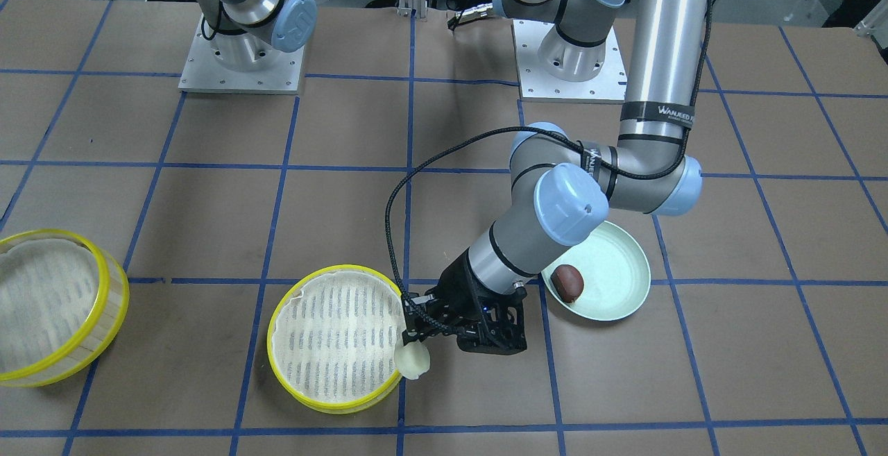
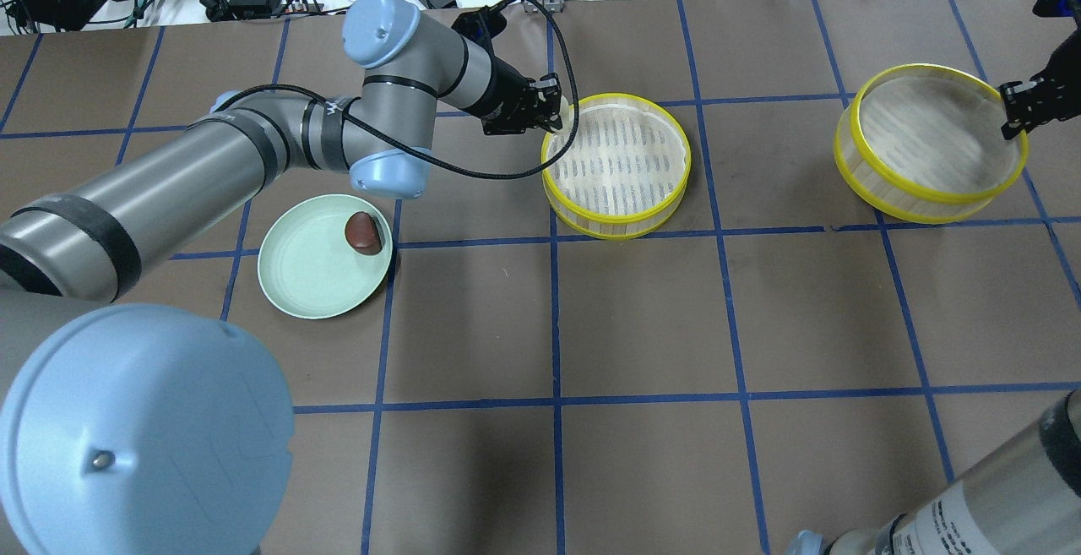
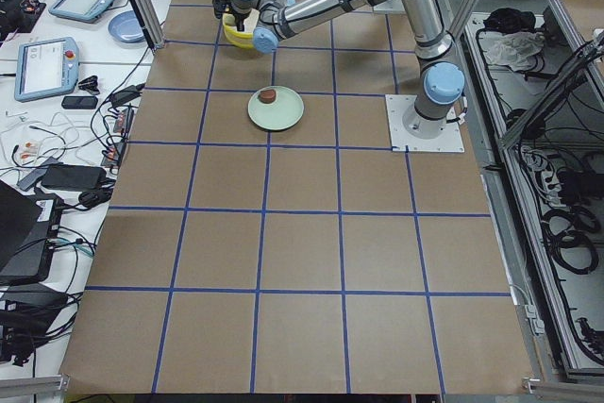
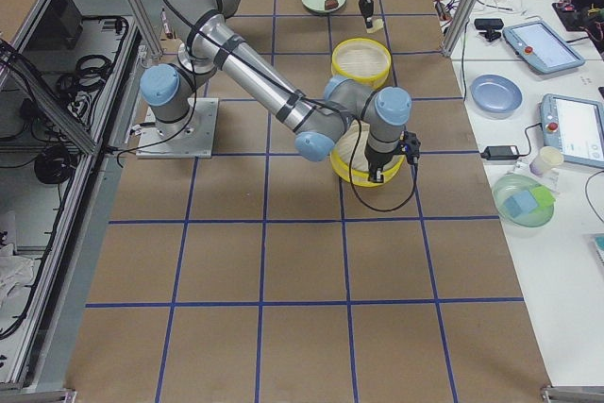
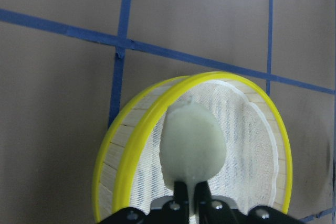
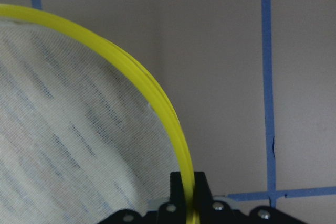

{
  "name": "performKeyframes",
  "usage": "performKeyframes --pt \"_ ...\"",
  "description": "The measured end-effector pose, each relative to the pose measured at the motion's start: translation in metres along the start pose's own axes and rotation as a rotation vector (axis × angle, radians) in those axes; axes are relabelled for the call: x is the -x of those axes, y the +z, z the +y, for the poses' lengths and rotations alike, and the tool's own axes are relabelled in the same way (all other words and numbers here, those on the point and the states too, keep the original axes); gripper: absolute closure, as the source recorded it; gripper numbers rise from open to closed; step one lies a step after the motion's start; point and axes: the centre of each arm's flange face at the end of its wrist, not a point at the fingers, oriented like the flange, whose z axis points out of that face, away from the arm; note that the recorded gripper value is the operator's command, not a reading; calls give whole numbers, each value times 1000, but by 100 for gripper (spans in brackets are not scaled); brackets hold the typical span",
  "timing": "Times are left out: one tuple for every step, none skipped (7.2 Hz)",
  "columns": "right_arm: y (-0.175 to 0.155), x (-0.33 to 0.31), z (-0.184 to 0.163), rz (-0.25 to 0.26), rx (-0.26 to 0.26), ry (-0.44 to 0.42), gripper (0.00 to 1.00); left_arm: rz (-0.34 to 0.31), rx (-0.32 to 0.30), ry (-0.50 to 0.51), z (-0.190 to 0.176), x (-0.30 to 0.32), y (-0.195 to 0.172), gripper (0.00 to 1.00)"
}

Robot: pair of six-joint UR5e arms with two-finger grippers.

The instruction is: Stack buns with steamer

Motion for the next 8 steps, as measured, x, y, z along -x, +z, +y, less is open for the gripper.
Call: performKeyframes --pt "-11 24 0 1 -4 24 100 -2 20 -8 9 -6 15 0" --pt "-24 53 2 2 -12 50 100 -3 29 -36 13 -10 20 0" --pt "-34 79 4 2 -19 80 100 0 31 -82 14 -13 21 0" --pt "-39 100 5 3 -21 99 100 3 28 -126 14 -16 18 0" --pt "-42 116 6 9 -17 104 100 7 25 -162 13 -19 15 0" --pt "-44 129 9 12 -10 118 100 9 17 -176 12 -22 10 0" --pt "-45 144 11 13 -7 139 100 4 4 -174 7 -28 -3 0" --pt "-50 164 13 21 -12 158 100 -59 -26 -156 -5 -29 -25 0"
